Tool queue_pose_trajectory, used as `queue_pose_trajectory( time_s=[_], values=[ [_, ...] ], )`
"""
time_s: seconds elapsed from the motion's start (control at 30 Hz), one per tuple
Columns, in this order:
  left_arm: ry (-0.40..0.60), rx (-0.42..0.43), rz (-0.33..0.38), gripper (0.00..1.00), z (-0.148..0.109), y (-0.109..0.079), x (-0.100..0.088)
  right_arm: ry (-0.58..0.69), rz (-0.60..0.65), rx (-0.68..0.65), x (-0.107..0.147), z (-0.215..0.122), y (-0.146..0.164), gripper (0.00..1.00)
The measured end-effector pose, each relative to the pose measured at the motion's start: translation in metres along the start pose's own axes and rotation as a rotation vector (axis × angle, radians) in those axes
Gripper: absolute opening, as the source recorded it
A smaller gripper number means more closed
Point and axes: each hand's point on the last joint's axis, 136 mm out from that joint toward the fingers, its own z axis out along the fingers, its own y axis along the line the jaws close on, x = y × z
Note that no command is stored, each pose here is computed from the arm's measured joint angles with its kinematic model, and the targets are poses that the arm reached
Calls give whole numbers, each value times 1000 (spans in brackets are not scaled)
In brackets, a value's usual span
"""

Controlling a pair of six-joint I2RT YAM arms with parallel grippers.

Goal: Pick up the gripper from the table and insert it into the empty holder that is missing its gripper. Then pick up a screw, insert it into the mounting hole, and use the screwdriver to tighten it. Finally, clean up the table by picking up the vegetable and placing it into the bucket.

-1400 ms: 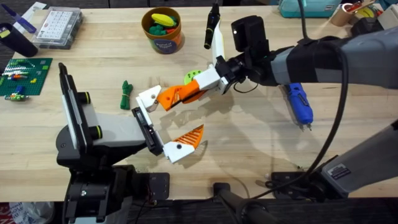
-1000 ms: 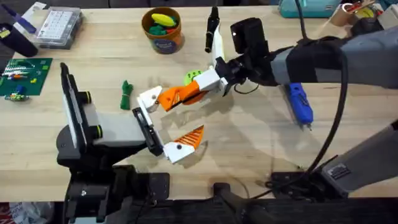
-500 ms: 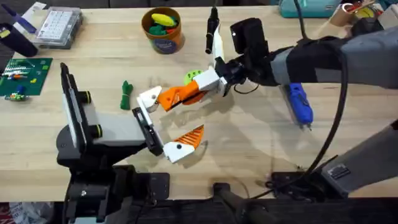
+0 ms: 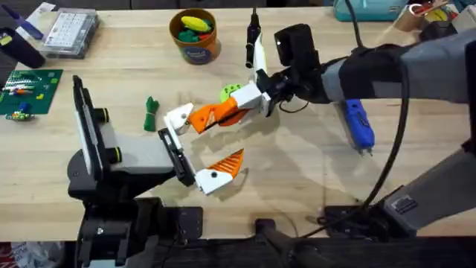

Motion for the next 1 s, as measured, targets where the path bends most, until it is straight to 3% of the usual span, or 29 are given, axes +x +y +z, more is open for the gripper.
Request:
queue_pose_trajectory(
  time_s=[0.67, 1.0],
  values=[
    [0, -2, 1, 986, 0, 0, 0, -4, 96, -3, -8, 0, 7, 18],
    [0, -1, -1, 986, 0, 0, 0, -1, 75, 17, -9, 16, 7, 18]
  ],
)
